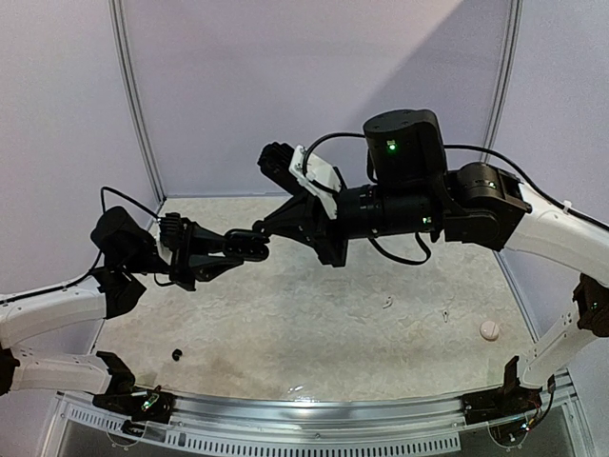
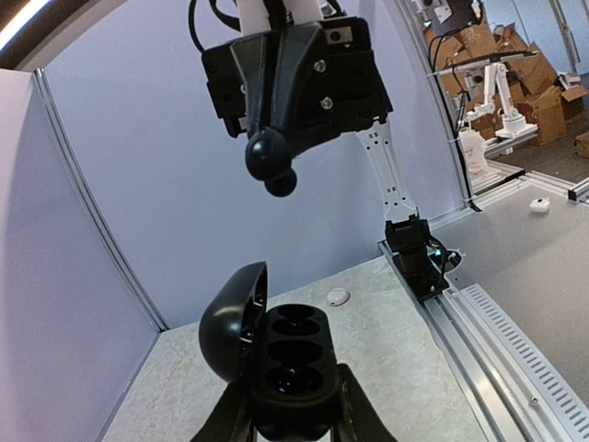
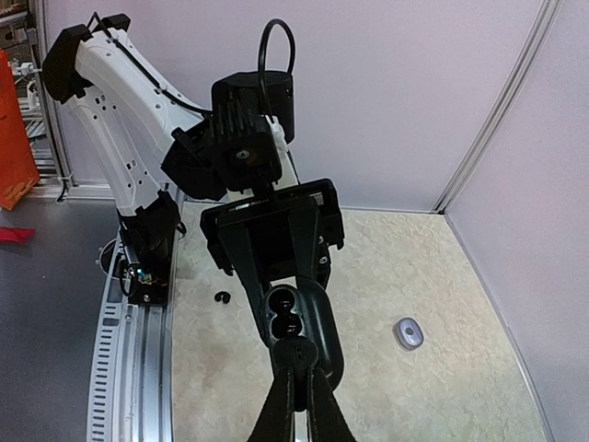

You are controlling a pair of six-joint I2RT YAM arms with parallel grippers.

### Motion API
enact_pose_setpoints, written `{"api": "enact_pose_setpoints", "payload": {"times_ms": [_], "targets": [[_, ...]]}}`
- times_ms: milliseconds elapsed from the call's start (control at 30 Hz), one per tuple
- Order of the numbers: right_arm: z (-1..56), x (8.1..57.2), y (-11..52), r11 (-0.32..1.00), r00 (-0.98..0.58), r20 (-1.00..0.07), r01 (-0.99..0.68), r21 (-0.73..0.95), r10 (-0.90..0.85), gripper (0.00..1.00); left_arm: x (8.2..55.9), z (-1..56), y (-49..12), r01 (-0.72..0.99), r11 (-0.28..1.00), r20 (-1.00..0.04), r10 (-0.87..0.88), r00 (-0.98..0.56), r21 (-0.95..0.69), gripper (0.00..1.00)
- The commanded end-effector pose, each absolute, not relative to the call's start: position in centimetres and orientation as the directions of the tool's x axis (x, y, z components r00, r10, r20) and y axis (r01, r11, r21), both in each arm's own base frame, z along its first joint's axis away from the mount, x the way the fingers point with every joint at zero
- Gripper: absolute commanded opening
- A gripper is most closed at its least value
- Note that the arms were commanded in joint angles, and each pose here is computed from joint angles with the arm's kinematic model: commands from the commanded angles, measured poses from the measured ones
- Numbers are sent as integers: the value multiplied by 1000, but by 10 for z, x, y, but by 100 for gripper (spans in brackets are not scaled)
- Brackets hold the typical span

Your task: Insert the wireless bluetooth earbuds into the charging case

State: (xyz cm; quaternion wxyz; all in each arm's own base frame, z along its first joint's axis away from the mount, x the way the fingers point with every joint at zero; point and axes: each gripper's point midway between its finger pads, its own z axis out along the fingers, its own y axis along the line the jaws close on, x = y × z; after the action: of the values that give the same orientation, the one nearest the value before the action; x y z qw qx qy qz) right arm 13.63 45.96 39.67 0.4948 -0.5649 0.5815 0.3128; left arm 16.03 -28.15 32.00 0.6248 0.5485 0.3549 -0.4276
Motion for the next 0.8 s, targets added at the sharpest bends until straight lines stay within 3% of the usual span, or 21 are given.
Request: {"api": "enact_pose_setpoints", "payload": {"times_ms": [0, 333, 767], "targets": [[380, 137, 460, 159, 137, -907, -963, -216, -398, 0, 155, 318, -284, 897, 0, -887, -152, 437, 442, 0], [351, 130, 471, 80, 179, -861, -966, -246, -477, 0, 158, 321, -286, 940, -5, -930, -152, 336, 341, 0], [347, 141, 474, 94, 226, -836, -945, -312, -499, 0, 158, 321, -287, 940, -16, -931, -144, 336, 342, 0]]}}
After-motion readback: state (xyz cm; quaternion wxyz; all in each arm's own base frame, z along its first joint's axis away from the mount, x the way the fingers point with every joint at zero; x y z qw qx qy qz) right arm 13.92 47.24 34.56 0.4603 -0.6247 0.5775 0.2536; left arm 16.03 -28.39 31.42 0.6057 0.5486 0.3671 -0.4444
